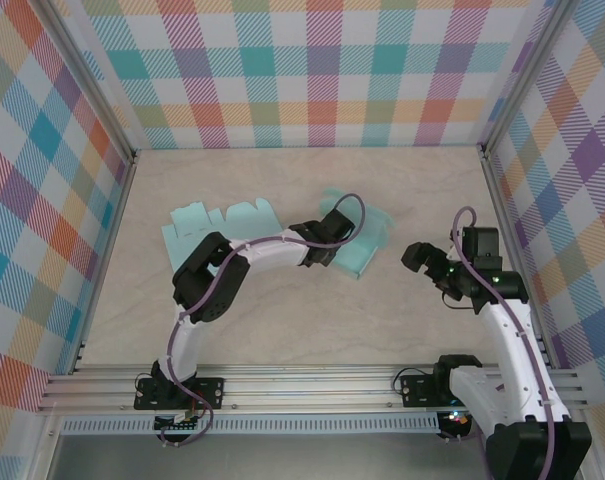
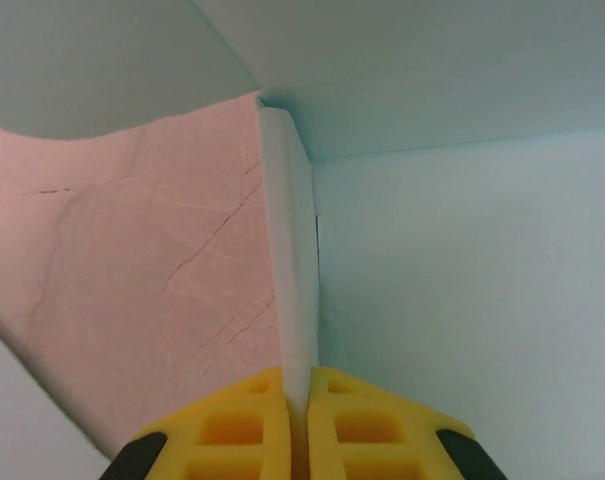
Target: Fold the paper box
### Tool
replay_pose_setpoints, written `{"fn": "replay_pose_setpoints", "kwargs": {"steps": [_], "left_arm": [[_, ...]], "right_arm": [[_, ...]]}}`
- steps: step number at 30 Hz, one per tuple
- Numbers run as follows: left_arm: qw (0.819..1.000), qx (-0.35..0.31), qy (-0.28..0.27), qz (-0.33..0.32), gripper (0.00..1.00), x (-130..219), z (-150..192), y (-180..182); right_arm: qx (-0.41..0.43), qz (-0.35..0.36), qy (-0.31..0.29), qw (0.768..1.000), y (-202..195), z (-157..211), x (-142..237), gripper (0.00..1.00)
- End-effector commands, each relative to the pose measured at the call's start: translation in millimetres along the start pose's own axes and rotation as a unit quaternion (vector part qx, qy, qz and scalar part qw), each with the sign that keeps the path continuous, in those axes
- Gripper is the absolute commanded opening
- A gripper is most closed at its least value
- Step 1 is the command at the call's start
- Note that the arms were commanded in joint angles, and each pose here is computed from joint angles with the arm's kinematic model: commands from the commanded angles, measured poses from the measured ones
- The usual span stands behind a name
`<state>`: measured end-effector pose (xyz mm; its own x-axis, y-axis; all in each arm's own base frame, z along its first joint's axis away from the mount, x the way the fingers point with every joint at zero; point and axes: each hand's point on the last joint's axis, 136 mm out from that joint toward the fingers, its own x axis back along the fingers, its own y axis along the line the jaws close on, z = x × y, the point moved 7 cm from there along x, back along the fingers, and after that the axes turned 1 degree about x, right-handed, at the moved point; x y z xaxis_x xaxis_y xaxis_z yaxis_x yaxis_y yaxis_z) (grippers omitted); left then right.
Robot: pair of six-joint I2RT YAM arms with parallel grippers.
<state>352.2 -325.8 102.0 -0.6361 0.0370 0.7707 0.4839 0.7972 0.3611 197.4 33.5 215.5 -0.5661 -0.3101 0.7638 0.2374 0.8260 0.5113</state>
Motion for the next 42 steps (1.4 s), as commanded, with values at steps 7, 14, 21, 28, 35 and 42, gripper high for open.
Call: {"fn": "replay_pose_setpoints", "kwargs": {"steps": [7,14,21,28,35,42], "left_arm": [[0.978,-0.070,0.119,-0.154,0.01,-15,41,2],[0.970,-0.047,0.153,-0.181,0.01,-19,55,1],[0.988,0.023,0.121,-0.092,0.23,6,35,-2],[0.996,0.073,0.046,-0.017,0.42,55,-7,8],[0.994,0.105,-0.015,0.030,0.46,100,-18,25],[0.983,0.138,-0.112,0.043,0.49,131,-9,73]], "right_arm": [[0.002,-0.011,0.010,1.000,0,5,-6,0.99],[-0.002,-0.019,0.014,1.000,0,6,-10,0.99],[0.004,-0.006,0.014,1.000,-1,4,-7,1.00],[0.015,0.002,0.013,1.000,0,-1,-9,1.00],[0.045,-0.008,0.015,0.999,11,-12,-11,0.99],[0.118,-0.012,0.004,0.993,34,-23,-16,0.93]]}}
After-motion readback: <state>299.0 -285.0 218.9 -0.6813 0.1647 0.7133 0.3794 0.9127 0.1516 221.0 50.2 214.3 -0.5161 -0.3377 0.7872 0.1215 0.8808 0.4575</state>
